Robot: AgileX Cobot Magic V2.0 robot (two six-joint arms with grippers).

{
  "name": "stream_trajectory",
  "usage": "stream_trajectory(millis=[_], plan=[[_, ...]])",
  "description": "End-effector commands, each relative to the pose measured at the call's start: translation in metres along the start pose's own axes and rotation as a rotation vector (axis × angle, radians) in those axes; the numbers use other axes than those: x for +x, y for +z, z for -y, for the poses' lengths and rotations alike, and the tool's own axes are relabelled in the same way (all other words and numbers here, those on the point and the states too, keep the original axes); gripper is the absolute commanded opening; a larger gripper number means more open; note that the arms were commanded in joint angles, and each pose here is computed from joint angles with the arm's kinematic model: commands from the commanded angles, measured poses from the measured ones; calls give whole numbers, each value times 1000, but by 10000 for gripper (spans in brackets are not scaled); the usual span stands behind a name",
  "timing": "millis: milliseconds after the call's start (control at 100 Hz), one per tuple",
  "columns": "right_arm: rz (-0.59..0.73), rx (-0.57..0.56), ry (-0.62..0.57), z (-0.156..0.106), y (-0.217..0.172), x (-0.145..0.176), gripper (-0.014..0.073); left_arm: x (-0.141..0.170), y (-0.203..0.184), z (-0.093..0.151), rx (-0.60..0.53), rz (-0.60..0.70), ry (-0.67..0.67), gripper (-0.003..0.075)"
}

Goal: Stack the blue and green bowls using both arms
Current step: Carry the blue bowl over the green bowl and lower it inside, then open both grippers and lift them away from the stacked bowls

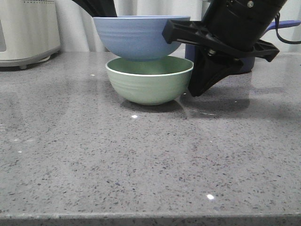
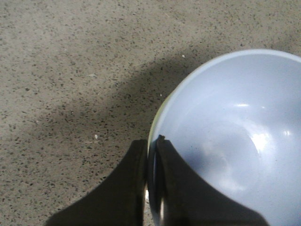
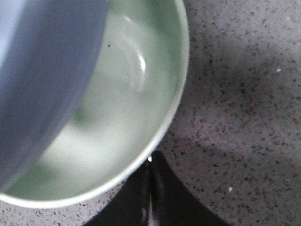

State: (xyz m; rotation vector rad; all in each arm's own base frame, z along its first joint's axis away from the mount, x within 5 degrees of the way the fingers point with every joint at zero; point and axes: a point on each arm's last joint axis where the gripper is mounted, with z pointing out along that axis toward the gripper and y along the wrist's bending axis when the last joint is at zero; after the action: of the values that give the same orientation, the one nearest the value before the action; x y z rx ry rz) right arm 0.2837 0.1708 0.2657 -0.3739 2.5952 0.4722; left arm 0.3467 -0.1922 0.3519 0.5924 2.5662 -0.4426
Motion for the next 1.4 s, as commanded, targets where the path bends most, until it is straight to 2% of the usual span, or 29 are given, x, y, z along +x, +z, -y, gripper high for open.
stream_trajectory(millis=[0, 390, 660, 760, 960, 1040, 1390], plan=[[95, -25, -10, -5, -16, -11, -80, -9, -29, 15, 47, 118, 12, -20], [95, -25, -10, -5, -16, -11, -80, -4, -13, 18, 97, 32, -12, -20], [95, -25, -10, -5, -16, -11, -80, -6, -12, 19, 112, 42, -21, -13], [95, -25, -10, -5, -16, -11, -80, -6, -12, 19, 112, 42, -18, 52], [95, -25, -10, -5, -16, -11, -80, -6, -12, 19, 112, 42, -18, 262], [95, -25, -10, -5, -16, -11, -80, -6, -12, 19, 112, 42, -18, 286], [95, -25, -10, -5, -16, -11, -80, -5, -25, 17, 65, 70, 13, 284]])
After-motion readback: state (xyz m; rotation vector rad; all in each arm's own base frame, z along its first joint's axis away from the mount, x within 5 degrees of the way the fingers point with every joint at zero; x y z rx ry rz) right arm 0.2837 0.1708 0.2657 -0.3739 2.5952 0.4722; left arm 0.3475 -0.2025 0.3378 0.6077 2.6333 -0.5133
